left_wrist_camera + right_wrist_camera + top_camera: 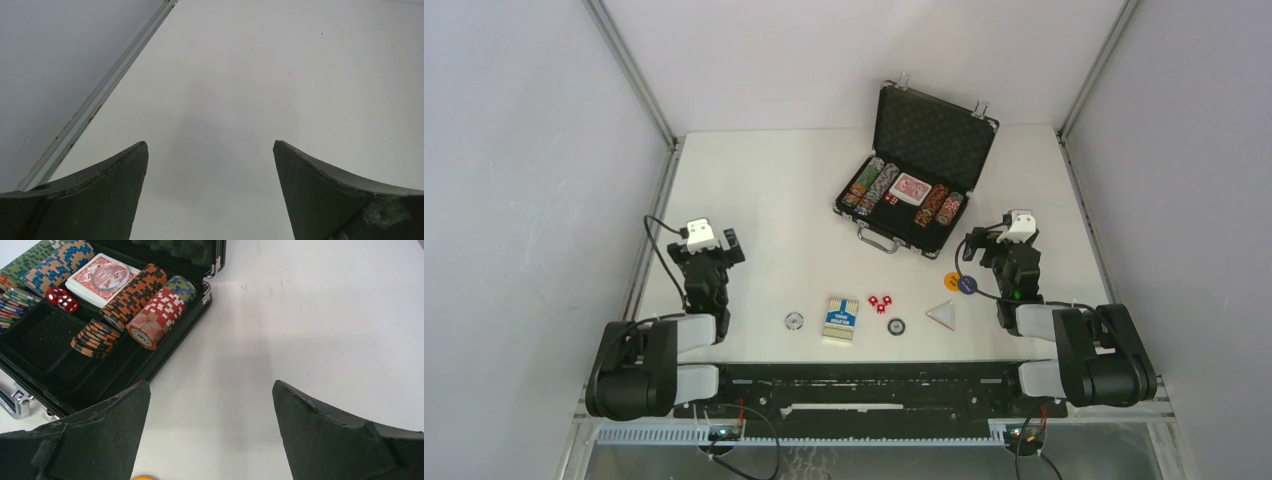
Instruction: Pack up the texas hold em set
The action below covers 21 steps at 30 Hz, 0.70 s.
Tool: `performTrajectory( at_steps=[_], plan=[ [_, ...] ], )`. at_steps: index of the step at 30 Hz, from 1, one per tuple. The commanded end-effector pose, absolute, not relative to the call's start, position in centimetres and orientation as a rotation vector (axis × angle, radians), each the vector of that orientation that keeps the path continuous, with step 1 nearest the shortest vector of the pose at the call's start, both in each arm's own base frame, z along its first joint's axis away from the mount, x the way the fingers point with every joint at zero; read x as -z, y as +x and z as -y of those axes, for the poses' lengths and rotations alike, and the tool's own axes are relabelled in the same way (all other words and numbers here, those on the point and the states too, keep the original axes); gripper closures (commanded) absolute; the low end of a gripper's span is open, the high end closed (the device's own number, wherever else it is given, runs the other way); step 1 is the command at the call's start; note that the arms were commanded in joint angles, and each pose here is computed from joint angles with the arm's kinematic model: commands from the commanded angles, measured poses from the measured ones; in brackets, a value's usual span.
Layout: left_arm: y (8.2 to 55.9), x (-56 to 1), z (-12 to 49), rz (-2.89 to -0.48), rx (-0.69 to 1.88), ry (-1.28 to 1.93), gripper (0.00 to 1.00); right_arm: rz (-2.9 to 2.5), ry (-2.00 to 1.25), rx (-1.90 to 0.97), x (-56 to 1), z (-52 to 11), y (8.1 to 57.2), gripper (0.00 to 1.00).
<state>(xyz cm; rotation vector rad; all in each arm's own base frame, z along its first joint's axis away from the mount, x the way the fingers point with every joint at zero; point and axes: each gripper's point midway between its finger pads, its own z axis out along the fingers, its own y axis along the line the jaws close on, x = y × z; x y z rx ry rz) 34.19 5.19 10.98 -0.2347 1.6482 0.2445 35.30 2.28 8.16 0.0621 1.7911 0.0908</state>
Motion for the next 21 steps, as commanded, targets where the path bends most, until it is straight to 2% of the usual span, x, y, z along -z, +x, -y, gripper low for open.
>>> performTrajectory(
  at_steps=[1,10,13,14,17,19,21],
  plan=[
    [35.0,-13.3,-5.2,-1.571,-0.231,-0.228,0.00,-1.741,0.062,-0.097,-9.7,-2.4,36.2,0.00],
    [35.2,-13.3,-5.2,-1.581,-0.217,-0.221,0.00,-1.735,0.070,-0.084,-9.8,-2.2,36.2,0.00],
    [35.2,-13.2,-5.3,-1.582,-0.215,-0.222,0.00,-1.704,0.107,0.008,-12.9,-2.3,36.4,0.00],
    [35.2,-13.6,-5.2,-1.574,-0.214,-0.216,0.00,-1.766,0.219,0.019,-13.3,-2.0,36.1,0.00],
    [35.7,-15.3,-4.6,-1.603,-0.239,-0.179,0.00,-1.920,0.362,-0.104,-14.3,-3.5,35.3,0.00],
    [35.6,-17.4,-3.3,-1.627,-0.236,-0.130,0.00,-1.923,0.289,-0.198,-15.3,-5.7,35.2,0.00],
    [34.8,-20.5,-2.5,-1.562,-0.207,-0.271,0.00,-1.930,0.216,-0.205,-15.6,-7.1,35.2,0.03]
  ],
)
